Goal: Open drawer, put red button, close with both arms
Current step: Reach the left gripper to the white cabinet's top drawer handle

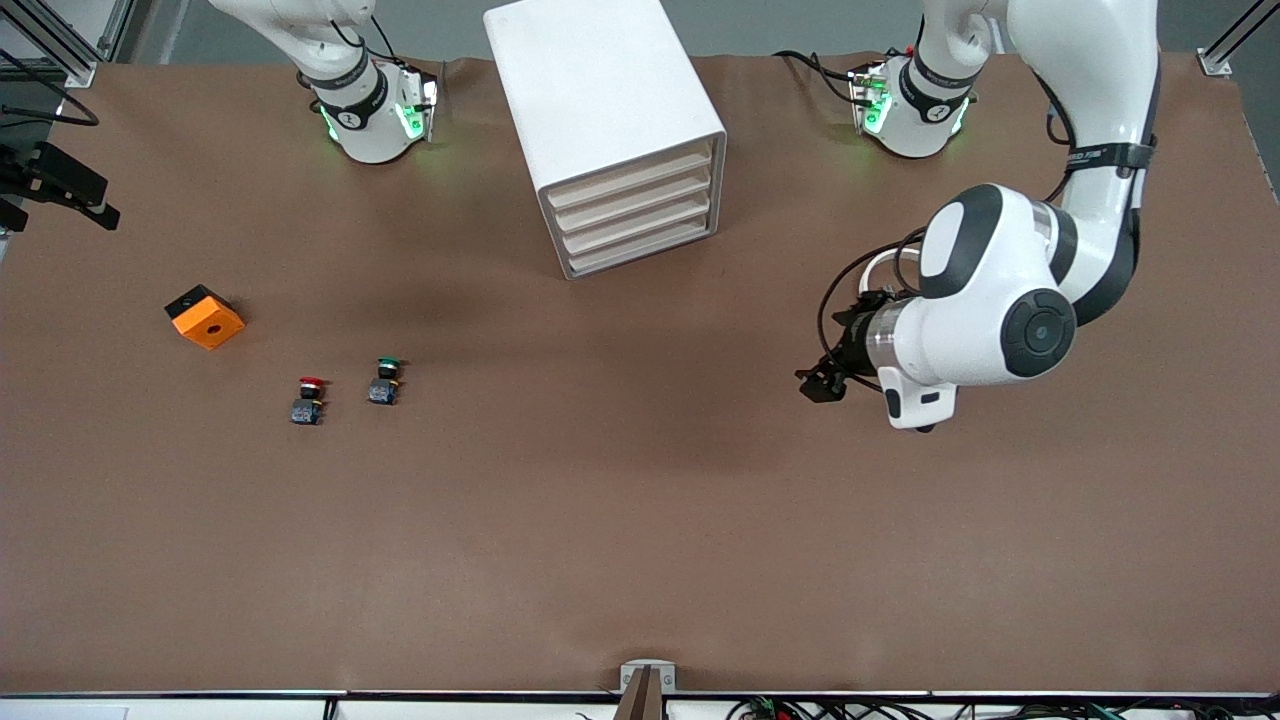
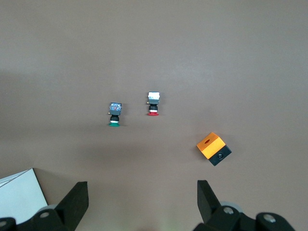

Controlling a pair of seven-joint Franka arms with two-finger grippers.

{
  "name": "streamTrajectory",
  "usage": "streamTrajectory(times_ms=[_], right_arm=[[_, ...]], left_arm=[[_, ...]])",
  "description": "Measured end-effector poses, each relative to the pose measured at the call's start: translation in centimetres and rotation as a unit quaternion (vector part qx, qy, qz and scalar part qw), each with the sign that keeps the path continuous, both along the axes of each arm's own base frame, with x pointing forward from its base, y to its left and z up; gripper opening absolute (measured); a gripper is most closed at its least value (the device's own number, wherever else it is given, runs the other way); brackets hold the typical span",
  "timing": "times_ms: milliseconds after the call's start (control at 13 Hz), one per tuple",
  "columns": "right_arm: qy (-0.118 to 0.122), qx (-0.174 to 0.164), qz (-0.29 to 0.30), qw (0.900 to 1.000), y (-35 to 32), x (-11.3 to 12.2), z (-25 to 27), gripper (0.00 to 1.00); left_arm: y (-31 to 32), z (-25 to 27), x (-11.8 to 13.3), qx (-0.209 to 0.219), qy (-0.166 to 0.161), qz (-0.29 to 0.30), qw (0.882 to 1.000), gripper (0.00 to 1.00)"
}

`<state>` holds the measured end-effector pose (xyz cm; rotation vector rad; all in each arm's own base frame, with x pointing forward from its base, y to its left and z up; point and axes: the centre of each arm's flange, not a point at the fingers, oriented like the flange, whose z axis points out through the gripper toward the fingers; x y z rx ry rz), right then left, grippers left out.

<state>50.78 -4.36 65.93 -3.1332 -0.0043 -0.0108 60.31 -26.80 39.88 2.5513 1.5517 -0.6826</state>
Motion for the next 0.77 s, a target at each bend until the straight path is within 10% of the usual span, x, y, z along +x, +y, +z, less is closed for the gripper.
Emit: streamTrajectory(times_ms=[309,771], right_arm=[[0.0,0.0,0.0,1.0,0.0,0.0,0.0,1.0],[0.001,0.0,0.0,1.0,0.0,0.0,0.0,1.0]], left_arm=[[-1.9,-3.2,-2.3,0.051,0.132,0.1,0.985,1.0],[-3.7,-9.7,-6.8,0.127,0.353,0.134,0.917,1.0]])
